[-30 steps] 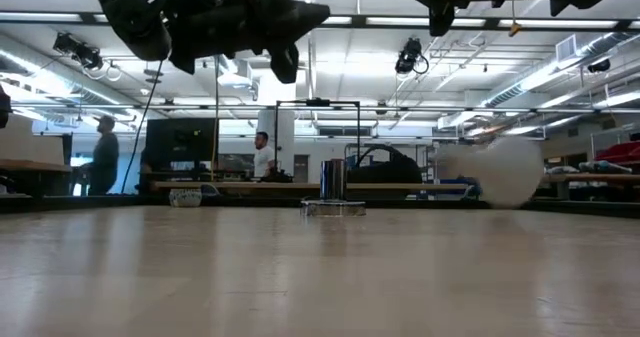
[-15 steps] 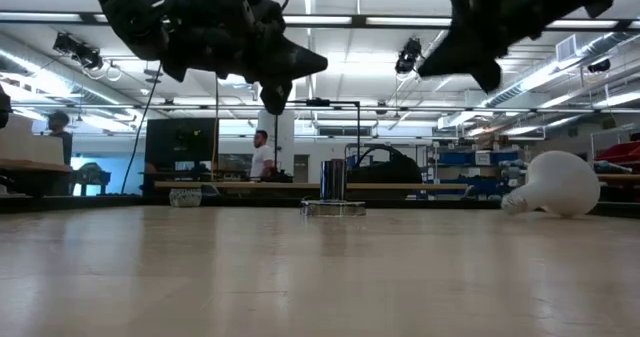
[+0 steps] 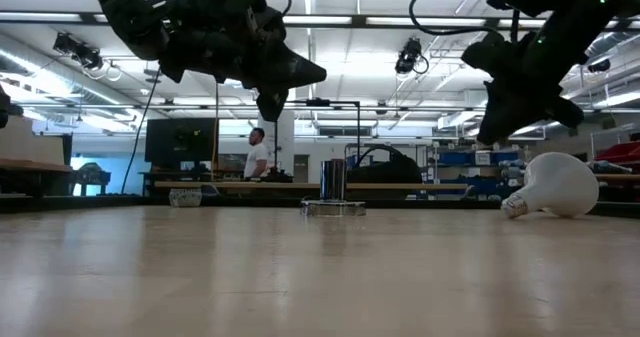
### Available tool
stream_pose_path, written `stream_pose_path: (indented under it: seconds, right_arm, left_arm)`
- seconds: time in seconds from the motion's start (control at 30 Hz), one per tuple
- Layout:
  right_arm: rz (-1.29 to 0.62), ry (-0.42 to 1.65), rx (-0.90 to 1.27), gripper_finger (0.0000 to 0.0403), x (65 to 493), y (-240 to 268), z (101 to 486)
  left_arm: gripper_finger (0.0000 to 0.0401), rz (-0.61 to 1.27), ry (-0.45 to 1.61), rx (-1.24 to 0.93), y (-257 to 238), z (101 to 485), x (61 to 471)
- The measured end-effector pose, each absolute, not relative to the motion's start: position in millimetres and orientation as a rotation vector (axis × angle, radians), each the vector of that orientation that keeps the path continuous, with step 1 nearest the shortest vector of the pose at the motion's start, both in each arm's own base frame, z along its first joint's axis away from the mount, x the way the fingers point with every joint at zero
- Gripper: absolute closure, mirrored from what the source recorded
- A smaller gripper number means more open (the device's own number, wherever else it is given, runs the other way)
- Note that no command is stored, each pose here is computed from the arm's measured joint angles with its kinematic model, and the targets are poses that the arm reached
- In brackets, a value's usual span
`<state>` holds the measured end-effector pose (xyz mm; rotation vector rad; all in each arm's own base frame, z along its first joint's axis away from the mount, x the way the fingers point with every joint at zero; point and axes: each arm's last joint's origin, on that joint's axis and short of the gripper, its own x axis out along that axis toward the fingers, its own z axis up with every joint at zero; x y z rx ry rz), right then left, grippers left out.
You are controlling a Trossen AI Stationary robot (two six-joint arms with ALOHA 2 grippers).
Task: Screw lightbulb
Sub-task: Insert the lightbulb into the lamp
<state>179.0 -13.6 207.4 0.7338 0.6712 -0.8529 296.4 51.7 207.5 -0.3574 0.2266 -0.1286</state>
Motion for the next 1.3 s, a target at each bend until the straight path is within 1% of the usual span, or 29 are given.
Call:
stream_pose_path:
  seconds: [0.1, 0.23, 0.37, 0.47, 0.67, 0.8, 0.97, 1.17, 1.3]
  right_arm:
    - [-0.894, 0.680, 0.686, 0.0364, 179, -16, 218]
    - [-0.965, 0.741, 0.610, 0.0387, 175, -23, 242]
    - [-1.042, 0.879, 0.551, 0.0397, 168, -31, 267]
    - [-1.097, 1.022, 0.556, 0.0397, 163, -38, 274]
    - [-1.131, 1.275, 0.631, 0.0395, 164, -50, 261]
    - [-1.161, 1.377, 0.638, 0.0394, 171, -57, 249]
    - [-1.151, 1.492, 0.670, 0.0394, 180, -64, 234]
    - [-1.121, 1.573, 0.668, 0.0394, 190, -72, 220]
    - [-1.015, 1.502, 0.650, 0.0394, 202, -77, 215]
  left_arm:
    - [0.0397, -0.085, 0.239, -0.351, 53, 206, 296]
    - [0.0397, -0.048, 0.246, -0.333, 54, 205, 296]
    - [0.0397, -0.043, 0.253, -0.326, 54, 204, 296]
    - [0.0397, -0.039, 0.266, -0.329, 54, 203, 295]
    - [0.0397, -0.036, 0.270, -0.327, 54, 202, 295]
    - [0.0397, -0.033, 0.272, -0.327, 54, 202, 295]
    - [0.0397, -0.018, 0.278, -0.326, 55, 201, 295]
    - [0.0397, -0.018, 0.277, -0.325, 55, 201, 295]
    - [0.0397, -0.018, 0.275, -0.306, 55, 201, 295]
